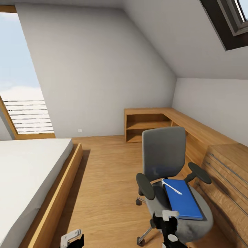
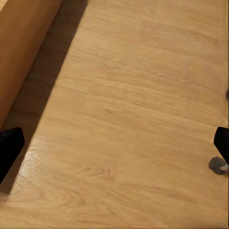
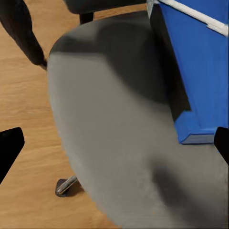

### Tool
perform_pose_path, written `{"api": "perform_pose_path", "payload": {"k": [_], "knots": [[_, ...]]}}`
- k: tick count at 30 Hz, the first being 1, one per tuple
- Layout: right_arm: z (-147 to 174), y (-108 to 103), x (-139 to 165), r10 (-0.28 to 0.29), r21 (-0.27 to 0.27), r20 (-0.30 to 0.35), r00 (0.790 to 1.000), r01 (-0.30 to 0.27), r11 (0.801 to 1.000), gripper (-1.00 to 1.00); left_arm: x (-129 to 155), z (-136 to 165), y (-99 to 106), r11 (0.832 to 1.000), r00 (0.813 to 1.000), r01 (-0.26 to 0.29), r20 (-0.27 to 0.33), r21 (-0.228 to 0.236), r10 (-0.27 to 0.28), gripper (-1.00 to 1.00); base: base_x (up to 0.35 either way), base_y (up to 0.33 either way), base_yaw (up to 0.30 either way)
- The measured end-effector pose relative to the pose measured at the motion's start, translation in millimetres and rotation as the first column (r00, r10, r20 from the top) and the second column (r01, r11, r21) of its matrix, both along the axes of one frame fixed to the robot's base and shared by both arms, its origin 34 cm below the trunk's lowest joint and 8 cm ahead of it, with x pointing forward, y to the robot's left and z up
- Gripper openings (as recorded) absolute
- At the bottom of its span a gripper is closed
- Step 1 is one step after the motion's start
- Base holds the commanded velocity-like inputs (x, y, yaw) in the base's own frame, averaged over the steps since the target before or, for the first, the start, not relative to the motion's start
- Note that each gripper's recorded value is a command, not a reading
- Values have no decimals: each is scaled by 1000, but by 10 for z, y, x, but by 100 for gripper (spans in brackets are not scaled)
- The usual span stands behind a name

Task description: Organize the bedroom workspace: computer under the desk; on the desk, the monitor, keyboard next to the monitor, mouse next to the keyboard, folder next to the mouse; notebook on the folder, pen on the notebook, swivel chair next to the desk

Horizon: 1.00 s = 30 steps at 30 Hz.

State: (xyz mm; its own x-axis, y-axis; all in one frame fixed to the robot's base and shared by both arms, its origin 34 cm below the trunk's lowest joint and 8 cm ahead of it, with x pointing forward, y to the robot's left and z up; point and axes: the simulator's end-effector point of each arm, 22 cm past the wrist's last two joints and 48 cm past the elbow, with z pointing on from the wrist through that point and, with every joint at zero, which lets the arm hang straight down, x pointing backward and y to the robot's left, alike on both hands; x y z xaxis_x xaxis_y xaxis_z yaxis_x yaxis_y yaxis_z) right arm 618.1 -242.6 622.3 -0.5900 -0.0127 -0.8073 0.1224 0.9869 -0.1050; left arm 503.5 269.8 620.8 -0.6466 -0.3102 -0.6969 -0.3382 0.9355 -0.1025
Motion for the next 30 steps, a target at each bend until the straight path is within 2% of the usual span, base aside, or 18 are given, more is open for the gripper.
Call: {"api": "perform_pose_path", "payload": {"k": [3,6,10,13,15,18,20,23,24,26,28,29,30], "knots": [[345,-330,398,-17,-29,-10,1000,17,999,100,201,274,-81,999,999,35,4,-20,-35,100,0,0,0],[696,-605,657,-46,-36,-2,999,46,998,100,377,597,-148,997,997,70,14,-33,-70,100,0,0,0],[935,-912,747,-91,-20,-55,994,90,996,100,440,781,-207,994,995,96,2,-47,-96,100,0,0,0],[978,-1080,742,-98,-21,-100,990,96,995,100,515,846,-304,991,993,114,-17,-66,-115,100,0,0,0],[1062,-1172,818,-85,-14,-115,990,84,996,100,637,928,-445,988,991,129,-26,-90,-132,100,0,0,0],[1125,-1265,918,-55,8,-147,988,57,998,100,763,1005,-553,985,989,138,-49,-101,-143,100,0,0,0],[1112,-1320,939,-41,25,-176,984,46,999,100,818,1043,-557,987,989,133,-58,-95,-139,100,0,0,0],[998,-1518,906,-27,62,-258,966,45,997,100,890,1106,-517,990,990,113,-70,-78,-119,100,0,0,0],[930,-1626,861,-20,83,-300,954,47,995,100,910,1127,-489,992,992,101,-71,-79,-107,100,0,0,0],[882,-1686,820,-9,101,-328,945,44,994,100,923,1139,-475,992,993,93,-70,-82,-99,100,0,0,0],[845,-1705,784,7,103,-348,937,31,994,100,926,1140,-468,993,993,88,-71,-83,-94,100,0,0,0],[810,-1743,744,26,70,-373,927,0,998,100,926,1135,-448,993,993,84,-72,-81,-90,100,0,0,0],[806,-1752,738,30,62,-377,926,-7,998,100,926,1135,-444,993,993,84,-72,-81,-90,100,0,0,0]]}}
